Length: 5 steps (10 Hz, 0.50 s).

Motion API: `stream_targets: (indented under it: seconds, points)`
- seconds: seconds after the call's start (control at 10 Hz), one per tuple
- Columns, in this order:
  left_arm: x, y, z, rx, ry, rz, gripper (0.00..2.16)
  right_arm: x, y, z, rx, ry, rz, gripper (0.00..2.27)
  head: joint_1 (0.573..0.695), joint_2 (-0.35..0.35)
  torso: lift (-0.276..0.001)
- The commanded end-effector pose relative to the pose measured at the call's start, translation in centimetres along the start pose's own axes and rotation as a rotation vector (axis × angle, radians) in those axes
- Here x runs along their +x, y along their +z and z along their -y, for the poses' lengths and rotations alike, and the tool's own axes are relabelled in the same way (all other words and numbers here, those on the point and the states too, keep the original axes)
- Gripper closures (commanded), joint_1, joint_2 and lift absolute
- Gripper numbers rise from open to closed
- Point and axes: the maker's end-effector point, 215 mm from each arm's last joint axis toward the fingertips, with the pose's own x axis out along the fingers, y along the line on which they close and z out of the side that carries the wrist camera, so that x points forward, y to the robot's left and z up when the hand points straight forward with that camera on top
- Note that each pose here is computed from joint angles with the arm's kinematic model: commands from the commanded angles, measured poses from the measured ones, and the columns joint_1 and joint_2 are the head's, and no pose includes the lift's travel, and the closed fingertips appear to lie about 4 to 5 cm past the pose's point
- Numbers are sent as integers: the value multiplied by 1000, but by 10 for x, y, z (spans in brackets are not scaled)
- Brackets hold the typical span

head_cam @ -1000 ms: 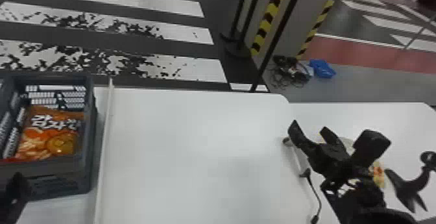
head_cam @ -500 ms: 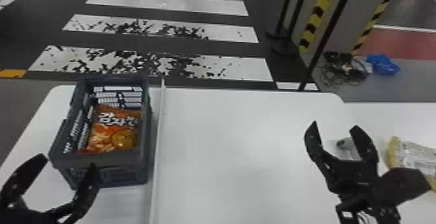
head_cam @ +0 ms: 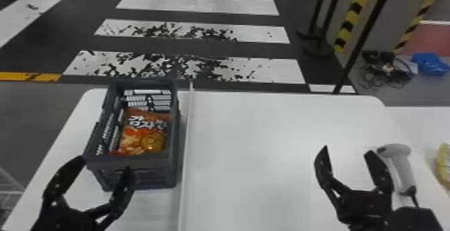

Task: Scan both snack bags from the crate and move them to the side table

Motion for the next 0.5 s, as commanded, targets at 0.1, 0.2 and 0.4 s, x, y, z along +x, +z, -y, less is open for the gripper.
stream_targets:
  seconds: [0.1,0.2,0.4]
  points:
    - [3,2,4,1,5,7,73,-4,-24,6,-9,-11,-48,124,695,-41,-99]
    - [7,7,7,2,6,18,73,-8,-28,6,-6,-12,-56,124,695,-46,-99]
    - [11,41,23,0,-30,74,73,-9,-30,8,-6,-18,-61,120,695,-60,-99]
